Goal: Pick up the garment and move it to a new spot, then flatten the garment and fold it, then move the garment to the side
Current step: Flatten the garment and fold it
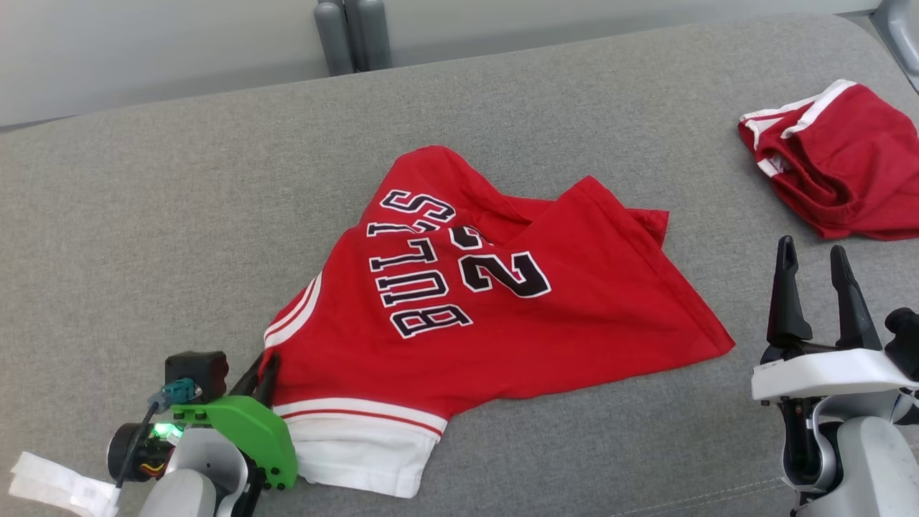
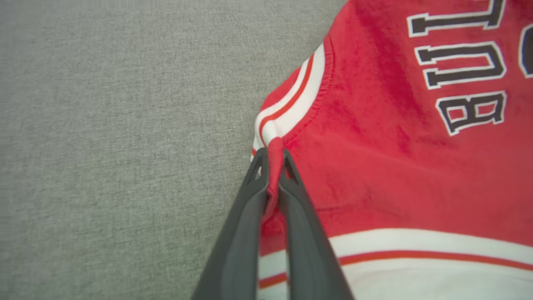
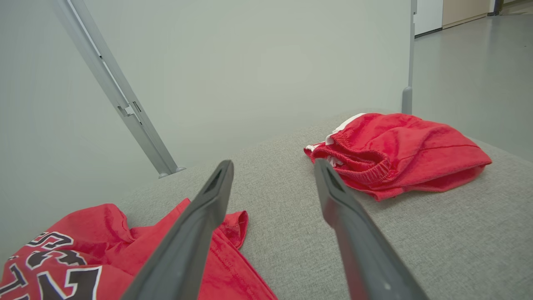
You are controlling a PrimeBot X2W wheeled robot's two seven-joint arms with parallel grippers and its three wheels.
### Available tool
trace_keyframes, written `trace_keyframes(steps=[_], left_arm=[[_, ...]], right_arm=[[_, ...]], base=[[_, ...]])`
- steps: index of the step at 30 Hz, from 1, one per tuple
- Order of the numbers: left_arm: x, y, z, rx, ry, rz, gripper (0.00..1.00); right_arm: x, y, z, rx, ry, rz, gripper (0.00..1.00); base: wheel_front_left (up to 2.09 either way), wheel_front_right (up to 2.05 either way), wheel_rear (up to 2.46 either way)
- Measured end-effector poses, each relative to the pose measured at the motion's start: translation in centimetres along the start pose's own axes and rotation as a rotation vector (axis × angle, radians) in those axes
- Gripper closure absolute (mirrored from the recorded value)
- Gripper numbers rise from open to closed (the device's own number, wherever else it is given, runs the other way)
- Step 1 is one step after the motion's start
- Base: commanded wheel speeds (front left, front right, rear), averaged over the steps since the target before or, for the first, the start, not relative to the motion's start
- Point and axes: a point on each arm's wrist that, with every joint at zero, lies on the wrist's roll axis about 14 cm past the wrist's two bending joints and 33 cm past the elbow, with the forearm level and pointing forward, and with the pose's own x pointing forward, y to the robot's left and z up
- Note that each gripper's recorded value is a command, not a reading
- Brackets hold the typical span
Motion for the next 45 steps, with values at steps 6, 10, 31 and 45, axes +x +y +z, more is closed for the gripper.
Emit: trace_keyframes(steps=[6, 10, 31, 45], left_arm=[[0.4, 0.2, 3.4, 0.019, -0.147, 0.015, 1.0], [1.2, 0.1, 6.5, 0.041, -0.258, 0.014, 1.0], [7.2, 0.0, 9.4, 0.064, -0.355, -0.005, 0.0], [-0.7, -1.1, 11.1, -0.045, -0.556, 0.012, 0.0]], right_arm=[[0.4, 0.1, 0.3, -0.001, -0.012, 0.002, 0.0], [0.8, 0.4, 0.1, -0.004, -0.011, 0.01, 0.0], [1.2, -3.4, 1.9, -0.081, -0.062, -0.093, 0.0], [0.4, 3.5, 2.3, -0.092, -0.071, 0.119, 0.0]], base=[[0.0, 0.0, 0.0], [0.0, 0.0, 0.0], [0.0, 0.0, 0.0], [0.0, 0.0, 0.0]])
